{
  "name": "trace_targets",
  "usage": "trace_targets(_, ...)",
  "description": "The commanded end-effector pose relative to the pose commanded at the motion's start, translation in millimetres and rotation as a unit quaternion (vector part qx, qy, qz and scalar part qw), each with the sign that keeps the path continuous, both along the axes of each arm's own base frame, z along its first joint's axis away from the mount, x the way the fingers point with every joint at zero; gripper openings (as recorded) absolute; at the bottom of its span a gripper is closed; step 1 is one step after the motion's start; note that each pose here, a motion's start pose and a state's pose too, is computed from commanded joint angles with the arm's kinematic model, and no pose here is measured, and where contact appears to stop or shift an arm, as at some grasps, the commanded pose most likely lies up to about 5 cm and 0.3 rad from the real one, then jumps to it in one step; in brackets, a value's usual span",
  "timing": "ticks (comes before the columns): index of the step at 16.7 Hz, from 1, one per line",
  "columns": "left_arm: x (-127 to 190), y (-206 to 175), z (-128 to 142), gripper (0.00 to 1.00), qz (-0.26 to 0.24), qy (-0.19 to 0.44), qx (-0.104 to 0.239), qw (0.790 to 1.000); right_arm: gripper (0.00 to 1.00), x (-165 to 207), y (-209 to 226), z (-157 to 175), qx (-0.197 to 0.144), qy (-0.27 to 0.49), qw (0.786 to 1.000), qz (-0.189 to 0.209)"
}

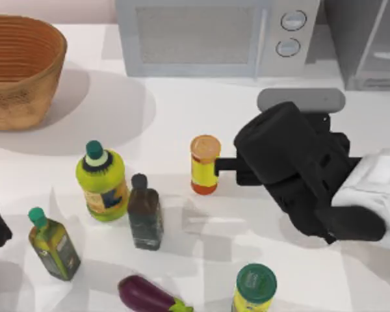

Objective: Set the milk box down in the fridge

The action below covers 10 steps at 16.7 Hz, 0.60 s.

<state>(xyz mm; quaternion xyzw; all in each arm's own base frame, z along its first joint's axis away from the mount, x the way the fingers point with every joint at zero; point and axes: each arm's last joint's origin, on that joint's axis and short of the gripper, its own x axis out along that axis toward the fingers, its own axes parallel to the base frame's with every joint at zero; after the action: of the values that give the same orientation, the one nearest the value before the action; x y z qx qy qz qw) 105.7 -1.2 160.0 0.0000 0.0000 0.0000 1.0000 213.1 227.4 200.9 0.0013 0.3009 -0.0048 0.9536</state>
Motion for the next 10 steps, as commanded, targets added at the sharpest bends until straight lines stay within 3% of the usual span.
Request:
trace_targets(3,0,0,0,1.00,0.000,0.000,0.000,1.000,0.00,1,-2,18,0.001,-0.006,1.000,0.000)
trace_targets(8,0,0,0,1.00,0.000,0.000,0.000,1.000,0.00,0,-1,17,0.001,-0.005,1.000,0.002)
trace_targets(10,0,0,0,1.00,0.000,0.000,0.000,1.000,0.00,3,-9,22,0.017,-0.011,1.000,-0.003)
